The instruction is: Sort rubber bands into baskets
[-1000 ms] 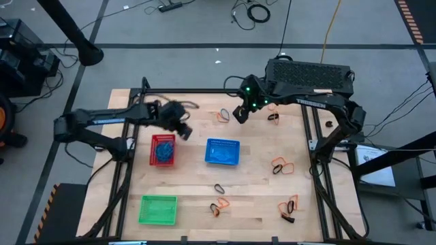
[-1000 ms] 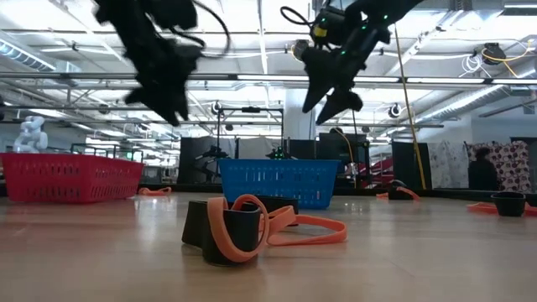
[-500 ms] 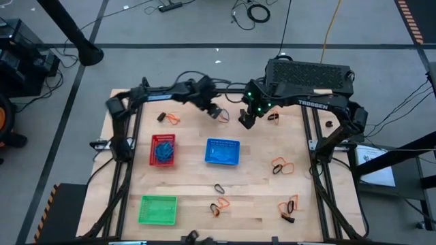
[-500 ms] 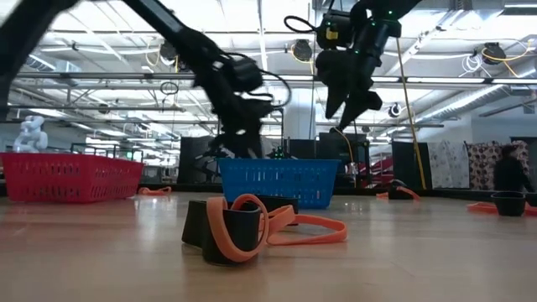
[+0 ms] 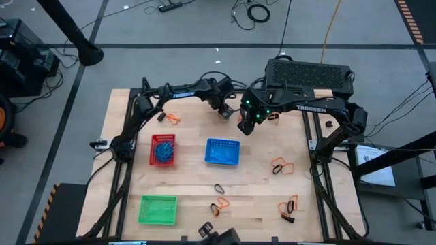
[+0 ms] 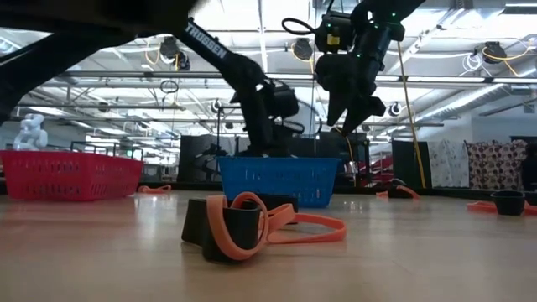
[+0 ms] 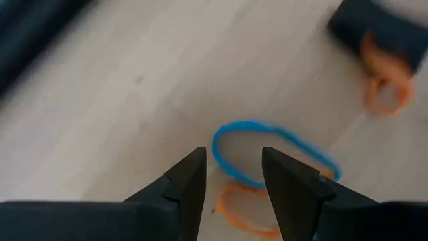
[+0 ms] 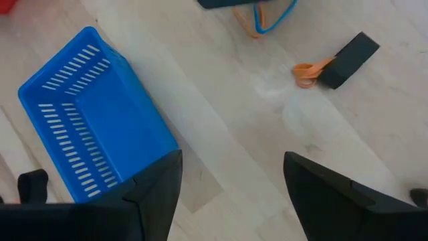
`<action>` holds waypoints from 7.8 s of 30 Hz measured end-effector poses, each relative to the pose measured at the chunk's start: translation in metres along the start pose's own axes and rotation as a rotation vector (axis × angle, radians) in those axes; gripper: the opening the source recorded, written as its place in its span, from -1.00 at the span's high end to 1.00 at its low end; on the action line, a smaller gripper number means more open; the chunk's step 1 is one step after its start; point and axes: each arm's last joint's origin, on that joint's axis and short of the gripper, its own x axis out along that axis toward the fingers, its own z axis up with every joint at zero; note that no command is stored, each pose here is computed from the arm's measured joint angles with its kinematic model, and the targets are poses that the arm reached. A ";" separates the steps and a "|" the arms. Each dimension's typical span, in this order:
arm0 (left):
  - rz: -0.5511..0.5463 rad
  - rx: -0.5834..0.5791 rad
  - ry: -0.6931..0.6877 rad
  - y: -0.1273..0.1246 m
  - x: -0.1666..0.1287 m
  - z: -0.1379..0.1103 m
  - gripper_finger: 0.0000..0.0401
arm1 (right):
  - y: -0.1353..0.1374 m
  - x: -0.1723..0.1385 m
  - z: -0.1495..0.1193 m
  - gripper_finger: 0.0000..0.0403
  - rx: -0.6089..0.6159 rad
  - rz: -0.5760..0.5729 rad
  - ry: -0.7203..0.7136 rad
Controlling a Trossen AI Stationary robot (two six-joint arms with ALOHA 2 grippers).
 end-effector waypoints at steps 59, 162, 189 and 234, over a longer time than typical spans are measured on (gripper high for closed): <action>-0.076 0.293 0.227 -0.002 0.007 0.013 0.24 | 0.020 0.002 -0.005 -0.25 -0.049 0.042 -0.019; -0.198 0.166 0.335 0.029 0.006 0.009 0.99 | 0.031 -0.107 -0.013 -0.25 -0.049 0.313 -0.450; -0.276 0.370 0.132 -0.022 -0.215 -0.037 1.00 | 0.031 -0.105 -0.011 -0.25 -0.141 0.290 -0.467; 0.015 0.102 0.080 -0.023 -0.157 -0.310 1.00 | 0.135 0.009 -0.015 -0.25 -0.126 0.651 -0.214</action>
